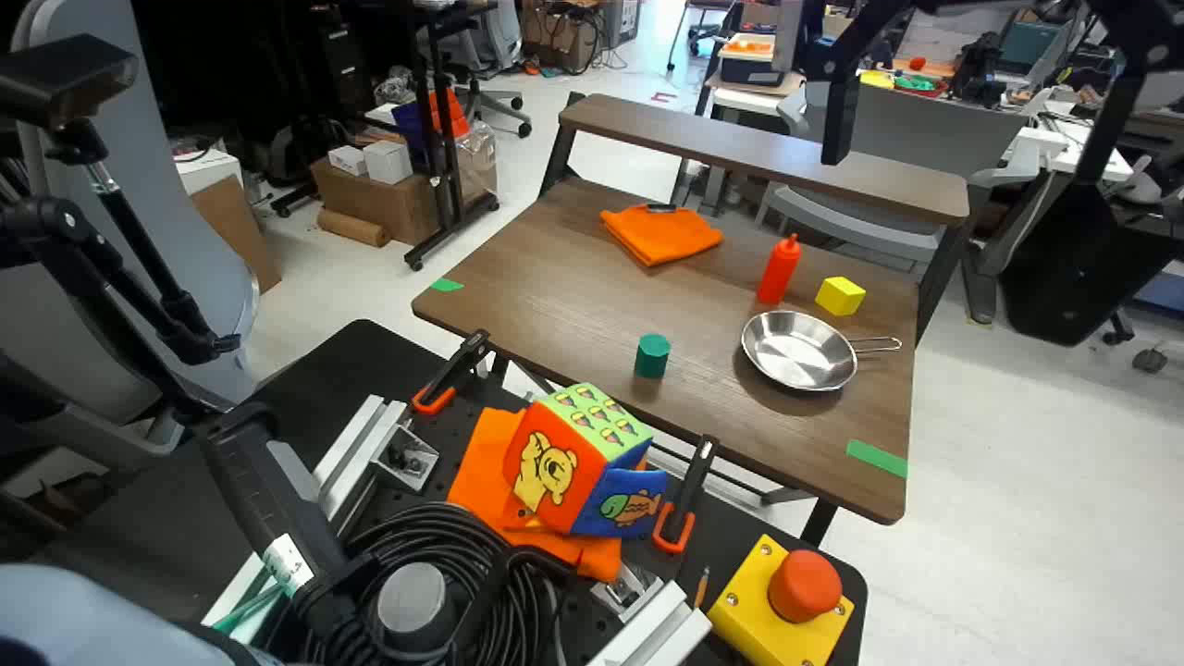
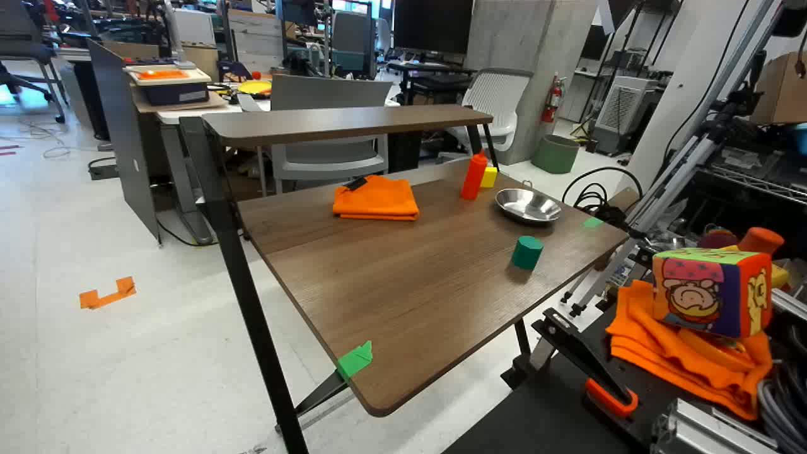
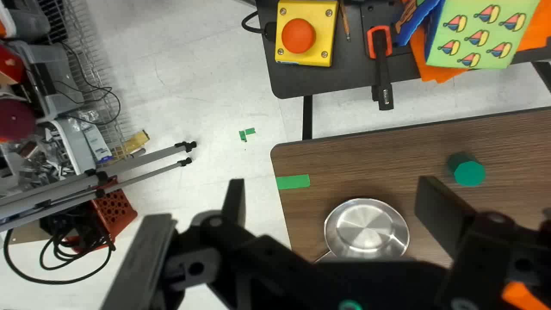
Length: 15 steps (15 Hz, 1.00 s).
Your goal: Pick up the green object from the table and put it on the plate
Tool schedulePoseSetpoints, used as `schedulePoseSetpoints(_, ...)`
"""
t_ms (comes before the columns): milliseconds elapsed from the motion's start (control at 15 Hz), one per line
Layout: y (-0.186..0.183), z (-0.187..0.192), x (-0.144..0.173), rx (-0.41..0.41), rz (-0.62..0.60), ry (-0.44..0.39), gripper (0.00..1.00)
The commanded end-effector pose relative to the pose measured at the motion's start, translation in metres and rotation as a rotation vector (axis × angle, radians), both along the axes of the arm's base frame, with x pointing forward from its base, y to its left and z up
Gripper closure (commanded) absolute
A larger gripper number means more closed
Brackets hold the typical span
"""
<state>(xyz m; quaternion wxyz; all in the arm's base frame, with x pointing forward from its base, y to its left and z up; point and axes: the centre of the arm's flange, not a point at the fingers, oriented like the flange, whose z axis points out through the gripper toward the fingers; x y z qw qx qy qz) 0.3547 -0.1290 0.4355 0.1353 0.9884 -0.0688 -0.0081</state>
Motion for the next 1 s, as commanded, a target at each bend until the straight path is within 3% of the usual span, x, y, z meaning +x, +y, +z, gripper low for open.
schedulePoseSetpoints(0,0.0,0.0,0.0,0.0,0.0,0.0,0.0)
schedulePoseSetpoints(667,0.0,0.0,0.0,0.0,0.0,0.0,0.0)
schedulePoseSetpoints(933,0.006,-0.007,0.048,0.015,-0.014,0.066,0.0)
